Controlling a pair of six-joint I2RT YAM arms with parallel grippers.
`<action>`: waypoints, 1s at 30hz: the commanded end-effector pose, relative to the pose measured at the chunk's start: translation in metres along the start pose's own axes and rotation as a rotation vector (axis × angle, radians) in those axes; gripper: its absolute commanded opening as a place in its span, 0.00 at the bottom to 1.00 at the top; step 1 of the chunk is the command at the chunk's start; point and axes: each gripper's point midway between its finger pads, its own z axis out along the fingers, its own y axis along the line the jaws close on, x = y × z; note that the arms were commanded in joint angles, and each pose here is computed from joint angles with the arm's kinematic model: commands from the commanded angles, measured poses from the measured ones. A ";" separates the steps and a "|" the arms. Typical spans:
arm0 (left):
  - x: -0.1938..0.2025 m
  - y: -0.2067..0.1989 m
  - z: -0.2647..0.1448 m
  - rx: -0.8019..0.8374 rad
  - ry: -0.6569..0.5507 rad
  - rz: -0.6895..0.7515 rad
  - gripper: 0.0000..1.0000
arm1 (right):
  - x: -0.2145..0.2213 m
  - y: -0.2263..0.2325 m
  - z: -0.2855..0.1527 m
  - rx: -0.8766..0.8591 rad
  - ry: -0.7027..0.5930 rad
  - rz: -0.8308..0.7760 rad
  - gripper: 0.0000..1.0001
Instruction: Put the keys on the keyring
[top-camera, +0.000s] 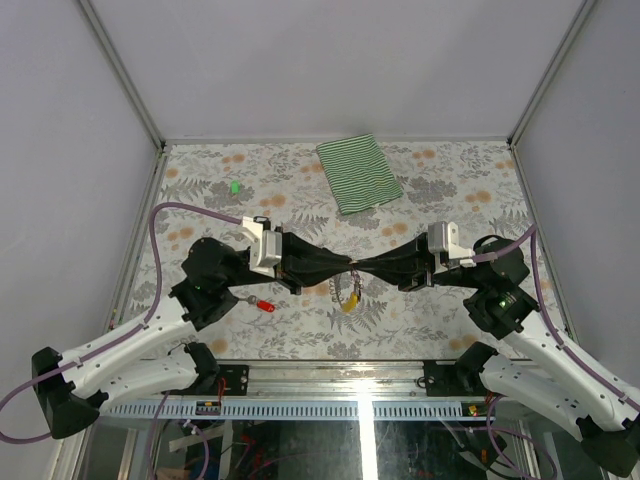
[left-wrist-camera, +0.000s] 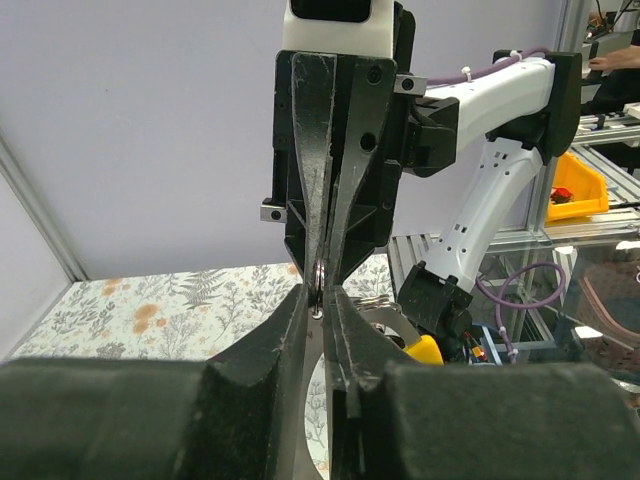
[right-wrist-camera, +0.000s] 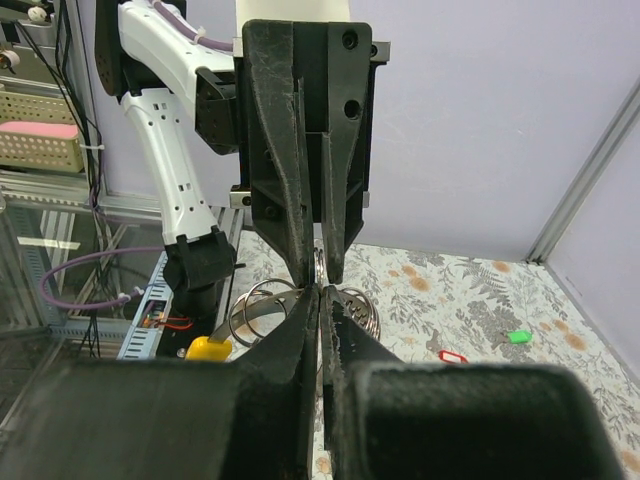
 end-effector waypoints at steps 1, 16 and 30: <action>-0.010 0.005 0.004 -0.010 -0.028 0.020 0.07 | -0.026 0.005 0.002 -0.023 -0.064 -0.071 0.00; 0.004 0.002 -0.008 0.008 0.187 0.061 0.00 | -0.014 0.002 -0.013 0.035 0.047 -0.131 0.27; 0.032 0.003 -0.019 0.049 0.441 0.037 0.00 | 0.013 -0.011 -0.011 0.070 0.141 -0.077 0.33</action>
